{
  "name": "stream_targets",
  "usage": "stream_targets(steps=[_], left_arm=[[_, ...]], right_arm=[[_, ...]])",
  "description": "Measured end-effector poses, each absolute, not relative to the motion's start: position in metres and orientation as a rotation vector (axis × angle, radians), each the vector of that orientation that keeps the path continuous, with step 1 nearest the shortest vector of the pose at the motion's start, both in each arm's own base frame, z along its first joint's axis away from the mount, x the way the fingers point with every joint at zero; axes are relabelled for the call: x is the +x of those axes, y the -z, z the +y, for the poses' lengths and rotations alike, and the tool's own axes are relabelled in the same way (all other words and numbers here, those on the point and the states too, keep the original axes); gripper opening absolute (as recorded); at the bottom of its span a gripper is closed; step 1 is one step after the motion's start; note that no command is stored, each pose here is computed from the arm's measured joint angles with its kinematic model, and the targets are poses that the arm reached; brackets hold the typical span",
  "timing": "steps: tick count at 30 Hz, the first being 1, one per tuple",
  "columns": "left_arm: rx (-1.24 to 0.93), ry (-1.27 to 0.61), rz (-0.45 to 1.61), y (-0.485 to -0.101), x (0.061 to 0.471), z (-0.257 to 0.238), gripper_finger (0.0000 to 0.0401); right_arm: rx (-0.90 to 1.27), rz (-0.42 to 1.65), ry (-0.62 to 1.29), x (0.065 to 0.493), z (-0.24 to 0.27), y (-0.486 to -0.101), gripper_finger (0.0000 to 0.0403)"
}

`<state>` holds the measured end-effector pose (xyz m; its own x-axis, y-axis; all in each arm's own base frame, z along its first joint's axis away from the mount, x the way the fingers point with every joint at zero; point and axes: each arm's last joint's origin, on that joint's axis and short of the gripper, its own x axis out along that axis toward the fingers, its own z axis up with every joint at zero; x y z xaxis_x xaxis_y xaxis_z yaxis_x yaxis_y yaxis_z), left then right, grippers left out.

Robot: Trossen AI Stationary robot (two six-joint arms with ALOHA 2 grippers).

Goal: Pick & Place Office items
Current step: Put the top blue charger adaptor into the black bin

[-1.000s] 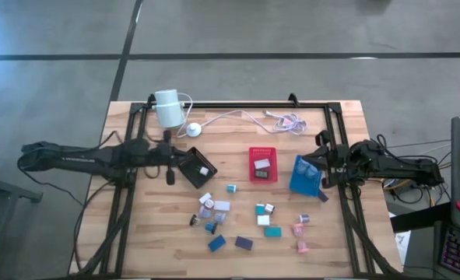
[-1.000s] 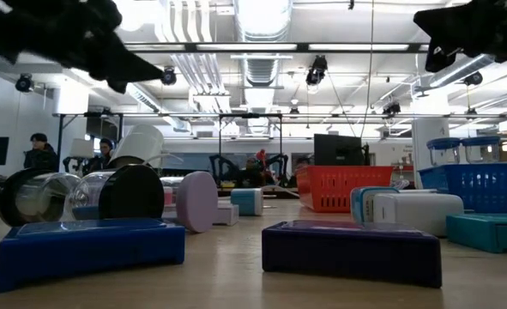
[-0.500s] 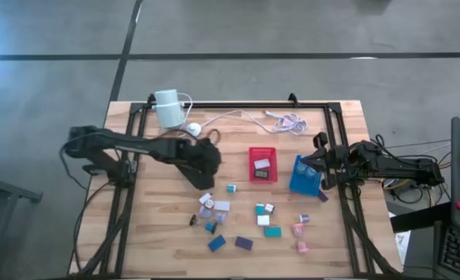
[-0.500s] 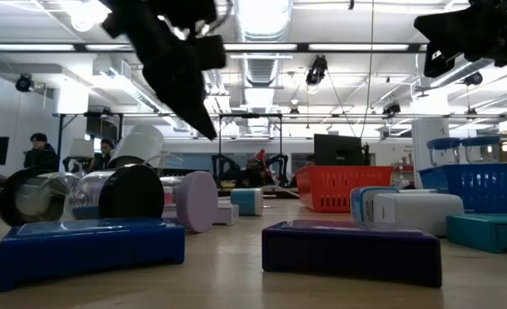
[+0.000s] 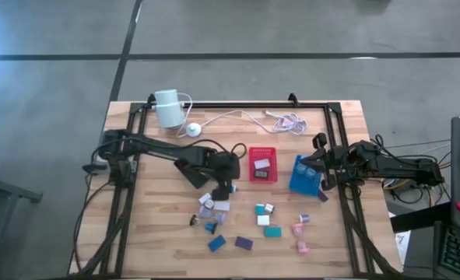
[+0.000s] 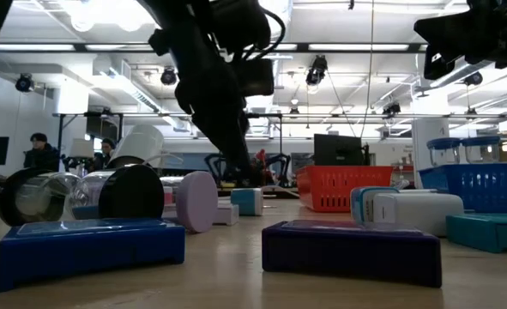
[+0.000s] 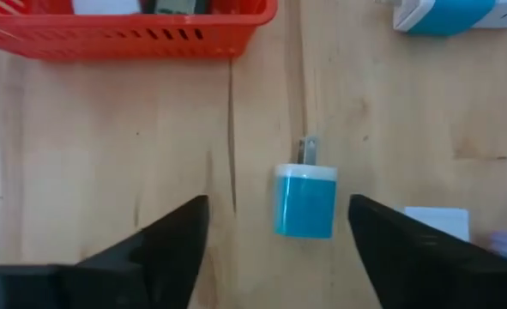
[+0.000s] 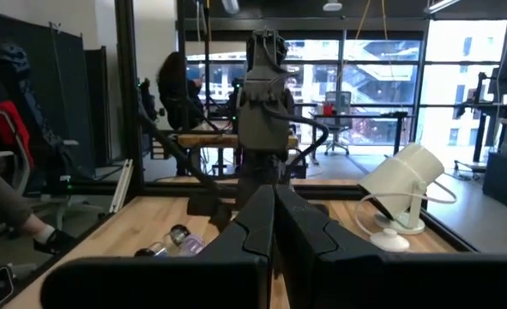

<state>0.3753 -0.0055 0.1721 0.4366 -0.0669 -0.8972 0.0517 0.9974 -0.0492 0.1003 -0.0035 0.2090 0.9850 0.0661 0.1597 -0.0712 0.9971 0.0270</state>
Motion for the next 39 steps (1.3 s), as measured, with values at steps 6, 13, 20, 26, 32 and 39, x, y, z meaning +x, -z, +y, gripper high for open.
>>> stream_targets(steps=[6, 13, 20, 26, 32, 39], left_arm=[[-0.025, 0.13, 1.14, -0.161, 0.379, -0.007, 0.0324], [-0.023, 0.166, 1.158, -0.143, 0.384, -0.009, 0.0318], [-0.023, 0.205, 1.184, -0.13, 0.386, -0.01, 0.0315], [-0.008, 0.218, 1.179, -0.131, 0.386, -0.01, 0.0266], [0.019, 0.259, 1.161, -0.134, 0.386, -0.01, 0.0145], [0.035, 0.28, 1.148, -0.139, 0.385, -0.011, 0.0127]], right_arm=[[0.032, -0.157, -0.068, 0.1, -0.004, -0.209, 0.0008], [0.029, -0.157, -0.067, 0.101, -0.004, -0.209, 0.0008], [0.025, -0.147, -0.066, 0.101, -0.004, -0.208, 0.0008], [0.018, -0.147, -0.065, 0.101, -0.004, -0.208, 0.0008], [0.018, -0.146, -0.065, 0.101, -0.004, -0.208, 0.0008], [0.018, -0.142, -0.065, 0.101, -0.004, -0.207, 0.0008]])
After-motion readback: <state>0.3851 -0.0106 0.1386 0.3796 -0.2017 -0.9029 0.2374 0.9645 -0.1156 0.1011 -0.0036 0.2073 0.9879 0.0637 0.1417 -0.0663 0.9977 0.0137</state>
